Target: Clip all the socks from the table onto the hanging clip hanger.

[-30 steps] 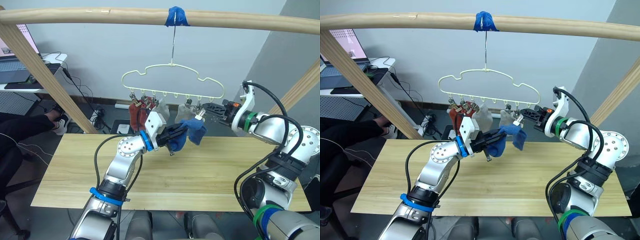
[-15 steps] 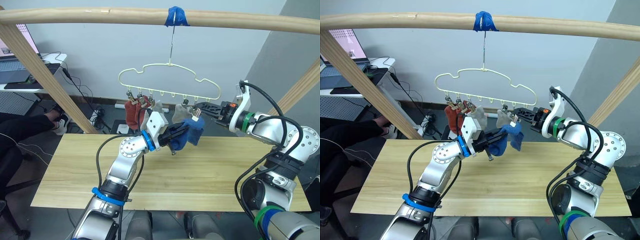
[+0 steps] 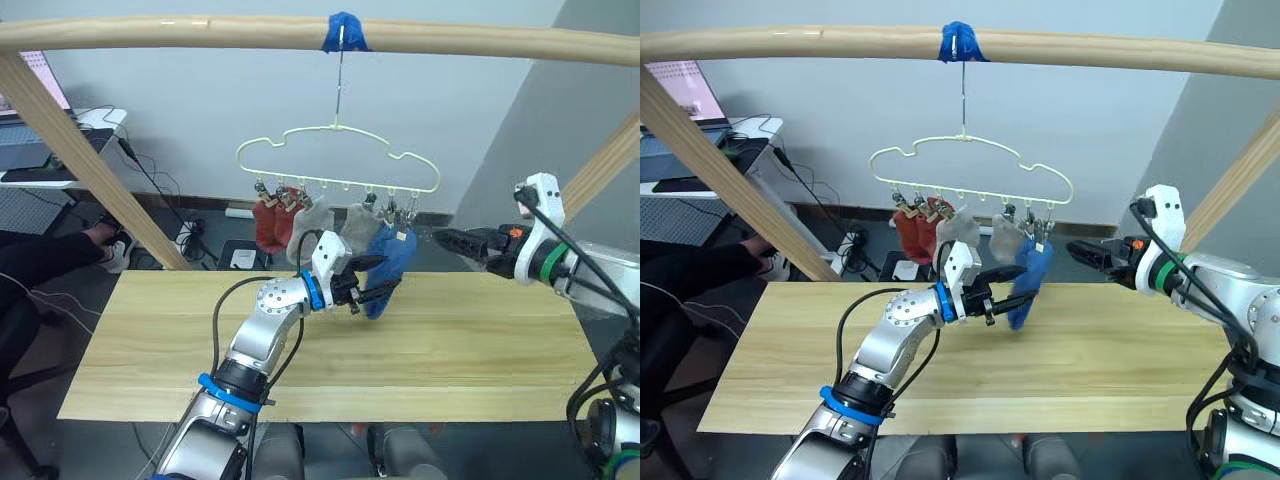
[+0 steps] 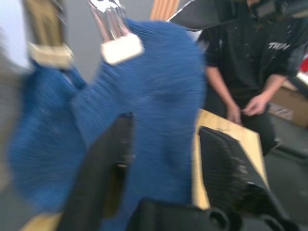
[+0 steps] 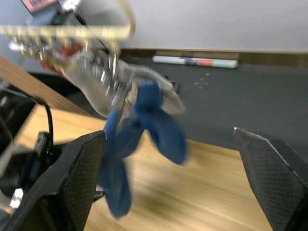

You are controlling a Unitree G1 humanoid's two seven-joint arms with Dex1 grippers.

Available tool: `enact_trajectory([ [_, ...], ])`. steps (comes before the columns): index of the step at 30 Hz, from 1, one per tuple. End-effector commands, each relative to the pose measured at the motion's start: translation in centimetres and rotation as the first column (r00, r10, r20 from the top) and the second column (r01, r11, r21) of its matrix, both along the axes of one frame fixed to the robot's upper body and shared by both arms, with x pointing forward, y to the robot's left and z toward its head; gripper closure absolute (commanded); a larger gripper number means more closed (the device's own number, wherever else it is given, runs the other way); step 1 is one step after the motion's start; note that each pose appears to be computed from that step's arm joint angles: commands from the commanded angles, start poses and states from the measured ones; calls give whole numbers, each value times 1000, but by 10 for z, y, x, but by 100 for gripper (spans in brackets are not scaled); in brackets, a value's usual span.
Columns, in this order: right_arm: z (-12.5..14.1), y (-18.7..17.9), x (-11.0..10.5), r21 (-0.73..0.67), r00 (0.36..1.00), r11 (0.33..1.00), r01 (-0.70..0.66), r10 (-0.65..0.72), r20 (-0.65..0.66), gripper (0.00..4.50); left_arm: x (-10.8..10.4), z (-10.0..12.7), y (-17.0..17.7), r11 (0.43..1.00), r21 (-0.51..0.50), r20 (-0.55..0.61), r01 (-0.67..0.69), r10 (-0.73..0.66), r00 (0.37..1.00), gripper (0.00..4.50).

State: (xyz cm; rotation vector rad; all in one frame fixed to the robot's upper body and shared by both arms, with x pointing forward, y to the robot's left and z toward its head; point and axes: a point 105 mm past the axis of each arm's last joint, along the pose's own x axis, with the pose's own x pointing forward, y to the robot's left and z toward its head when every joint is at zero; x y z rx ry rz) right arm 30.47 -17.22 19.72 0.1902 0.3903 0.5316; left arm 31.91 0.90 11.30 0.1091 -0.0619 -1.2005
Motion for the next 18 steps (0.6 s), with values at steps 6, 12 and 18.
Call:
enact_trajectory([
  [6, -20, -7, -8, -251, 986, 967, -49, 87, 145, 0, -1, -8, 57, 994, 61, -63, -90, 94, 994, 6],
  [12, -42, -20, -5, -294, 976, 956, -20, 83, 203, 0, -17, -13, 145, 938, 158, -127, -308, 329, 936, 6],
  [18, -49, -20, -14, -333, 953, 936, -114, 197, 229, 0, -38, -20, 220, 808, 326, -88, -490, 542, 836, 6],
])
